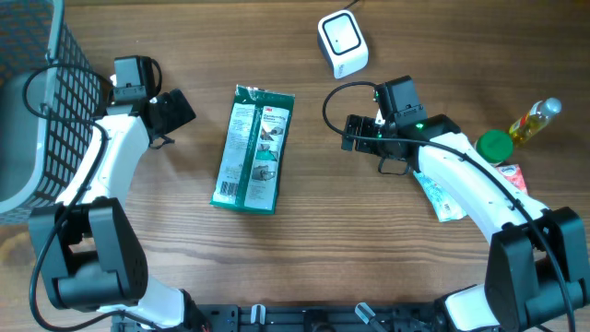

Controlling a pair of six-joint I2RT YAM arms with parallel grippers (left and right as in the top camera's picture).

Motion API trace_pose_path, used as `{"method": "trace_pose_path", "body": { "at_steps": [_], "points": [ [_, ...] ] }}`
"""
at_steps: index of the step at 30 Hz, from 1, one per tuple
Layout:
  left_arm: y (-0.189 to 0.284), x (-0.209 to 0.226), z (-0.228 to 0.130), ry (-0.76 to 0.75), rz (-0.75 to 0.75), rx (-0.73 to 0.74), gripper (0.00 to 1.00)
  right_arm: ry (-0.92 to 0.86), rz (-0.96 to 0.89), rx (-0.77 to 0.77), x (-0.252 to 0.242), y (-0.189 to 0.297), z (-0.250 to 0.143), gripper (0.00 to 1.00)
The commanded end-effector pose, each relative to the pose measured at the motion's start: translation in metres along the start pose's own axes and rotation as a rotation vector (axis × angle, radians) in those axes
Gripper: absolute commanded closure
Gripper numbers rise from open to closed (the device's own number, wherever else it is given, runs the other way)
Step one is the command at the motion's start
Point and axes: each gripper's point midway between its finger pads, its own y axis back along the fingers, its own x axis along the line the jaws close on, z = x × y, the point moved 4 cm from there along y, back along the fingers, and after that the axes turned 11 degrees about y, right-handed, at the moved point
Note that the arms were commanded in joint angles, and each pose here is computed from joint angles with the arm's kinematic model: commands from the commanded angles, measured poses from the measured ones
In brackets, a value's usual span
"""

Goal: Scan the item barcode
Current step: 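Lower the wipes pack at right and open the right gripper, then move both grippers to the green gloves pack's left and right edges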

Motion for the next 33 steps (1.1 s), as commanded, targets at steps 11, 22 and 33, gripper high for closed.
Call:
{"method": "trace_pose_path", "body": {
  "at_steps": [11,22,33],
  "points": [
    [0.0,0.001,0.004,0.004,0.002,-0.011,0.0,-0.189,0.177,0.085,0.027,0.008,-0.009,0.96],
    [0.003,-0.021,0.03,0.022,-0.111,-0.13,0.0,-0.143,0.2,0.133,0.046,0.008,-0.023,0.83],
    [0.007,-0.031,-0.027,0.001,-0.254,0.213,0.0,-0.038,0.256,0.149,0.085,0.009,-0.038,0.47]
  ]
}}
